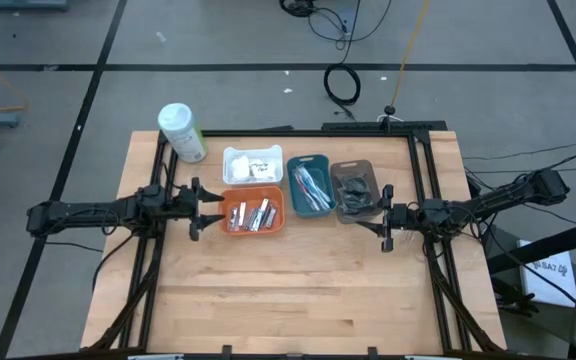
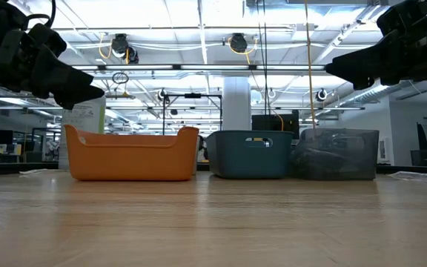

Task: Pick & Place Travel size toiletries
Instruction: Return to Home Position

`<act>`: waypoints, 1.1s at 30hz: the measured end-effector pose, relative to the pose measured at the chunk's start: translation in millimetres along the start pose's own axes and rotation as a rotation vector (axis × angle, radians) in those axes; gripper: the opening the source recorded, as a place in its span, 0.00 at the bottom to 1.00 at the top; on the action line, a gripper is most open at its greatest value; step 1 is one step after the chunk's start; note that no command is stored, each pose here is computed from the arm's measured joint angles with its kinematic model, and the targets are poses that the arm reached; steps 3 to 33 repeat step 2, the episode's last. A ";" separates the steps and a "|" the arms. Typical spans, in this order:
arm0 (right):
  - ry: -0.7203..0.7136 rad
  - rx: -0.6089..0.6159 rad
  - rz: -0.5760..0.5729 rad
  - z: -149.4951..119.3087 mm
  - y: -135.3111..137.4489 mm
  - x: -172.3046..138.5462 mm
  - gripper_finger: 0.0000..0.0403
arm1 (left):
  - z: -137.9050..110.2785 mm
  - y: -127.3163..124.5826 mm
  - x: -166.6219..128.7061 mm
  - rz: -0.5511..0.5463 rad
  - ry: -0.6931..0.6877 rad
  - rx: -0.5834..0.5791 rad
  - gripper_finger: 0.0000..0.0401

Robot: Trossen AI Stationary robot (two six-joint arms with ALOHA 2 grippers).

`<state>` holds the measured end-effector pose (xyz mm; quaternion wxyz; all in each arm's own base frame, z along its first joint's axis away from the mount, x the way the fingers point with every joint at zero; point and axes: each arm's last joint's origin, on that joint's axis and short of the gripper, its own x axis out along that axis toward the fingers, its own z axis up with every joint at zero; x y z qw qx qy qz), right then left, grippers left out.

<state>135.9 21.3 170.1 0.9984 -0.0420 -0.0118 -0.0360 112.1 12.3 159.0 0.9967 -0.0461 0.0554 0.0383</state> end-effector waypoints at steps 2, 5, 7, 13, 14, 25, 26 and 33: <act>0.000 0.000 0.000 0.0 0.0 0.0 0.39 | 0.0 0.0 0.0 0.000 0.000 0.000 0.66; 0.000 0.000 0.000 0.0 0.0 0.0 0.39 | 0.0 0.0 0.0 0.000 0.000 0.000 0.66; 0.000 0.000 0.000 0.0 0.0 0.0 0.39 | 0.0 0.0 0.0 0.000 0.000 0.000 0.66; 0.000 0.000 0.000 0.0 0.0 0.0 0.39 | 0.0 0.0 0.0 0.000 0.000 0.000 0.66; 0.000 0.000 0.000 0.0 0.0 0.0 0.39 | 0.0 0.0 0.0 0.000 0.000 0.000 0.66; 0.000 0.000 0.000 0.0 0.0 0.0 0.39 | 0.0 0.0 0.0 0.000 0.000 0.000 0.66; 0.000 0.000 0.000 0.0 0.0 0.0 0.39 | 0.0 0.0 0.0 0.000 0.000 0.000 0.66; 0.000 0.000 0.000 0.0 0.0 0.0 0.39 | 0.0 0.0 0.0 0.000 0.000 0.000 0.66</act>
